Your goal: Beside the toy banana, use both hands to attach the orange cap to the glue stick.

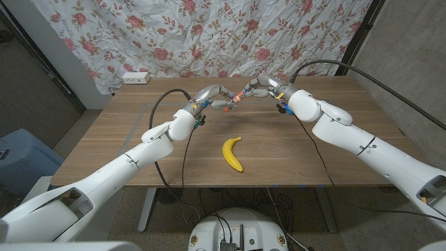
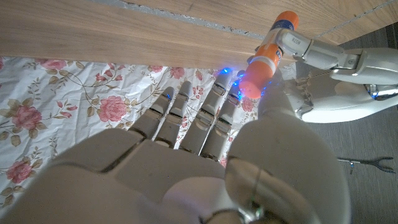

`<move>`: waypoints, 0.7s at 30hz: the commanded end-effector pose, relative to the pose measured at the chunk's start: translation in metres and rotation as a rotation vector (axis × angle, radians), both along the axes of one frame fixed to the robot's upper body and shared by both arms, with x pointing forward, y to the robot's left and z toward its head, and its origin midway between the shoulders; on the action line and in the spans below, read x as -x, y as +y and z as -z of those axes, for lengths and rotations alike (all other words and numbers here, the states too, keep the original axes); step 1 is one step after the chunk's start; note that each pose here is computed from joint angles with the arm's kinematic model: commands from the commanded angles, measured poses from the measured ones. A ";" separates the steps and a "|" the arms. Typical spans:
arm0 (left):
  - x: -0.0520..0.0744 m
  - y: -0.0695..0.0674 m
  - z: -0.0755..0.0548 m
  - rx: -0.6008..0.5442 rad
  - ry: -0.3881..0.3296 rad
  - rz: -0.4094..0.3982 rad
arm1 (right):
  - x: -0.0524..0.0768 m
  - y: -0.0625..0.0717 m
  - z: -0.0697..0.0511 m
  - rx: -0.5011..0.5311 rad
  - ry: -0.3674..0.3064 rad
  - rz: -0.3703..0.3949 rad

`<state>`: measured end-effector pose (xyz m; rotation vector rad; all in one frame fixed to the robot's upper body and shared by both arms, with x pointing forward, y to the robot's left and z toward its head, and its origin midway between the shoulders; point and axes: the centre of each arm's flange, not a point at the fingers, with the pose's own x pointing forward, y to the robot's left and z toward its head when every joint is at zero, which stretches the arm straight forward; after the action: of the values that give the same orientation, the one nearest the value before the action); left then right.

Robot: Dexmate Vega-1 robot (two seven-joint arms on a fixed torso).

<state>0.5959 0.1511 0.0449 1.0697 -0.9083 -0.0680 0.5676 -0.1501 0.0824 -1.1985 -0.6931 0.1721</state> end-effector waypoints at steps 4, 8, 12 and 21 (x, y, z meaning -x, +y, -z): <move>0.003 0.000 0.001 0.004 -0.010 0.002 | 0.003 0.002 0.004 -0.001 0.011 0.001; 0.003 0.000 0.001 0.005 -0.013 0.003 | 0.003 0.002 0.006 -0.002 0.019 0.002; 0.003 0.001 0.000 0.003 -0.014 0.004 | 0.002 0.001 0.006 -0.002 0.027 0.003; 0.002 0.001 -0.001 -0.001 -0.016 0.003 | 0.002 -0.002 0.006 0.003 0.044 -0.009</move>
<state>0.5931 0.1512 0.0447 1.0669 -0.9193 -0.0628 0.5654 -0.1484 0.0765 -1.1929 -0.6707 0.1912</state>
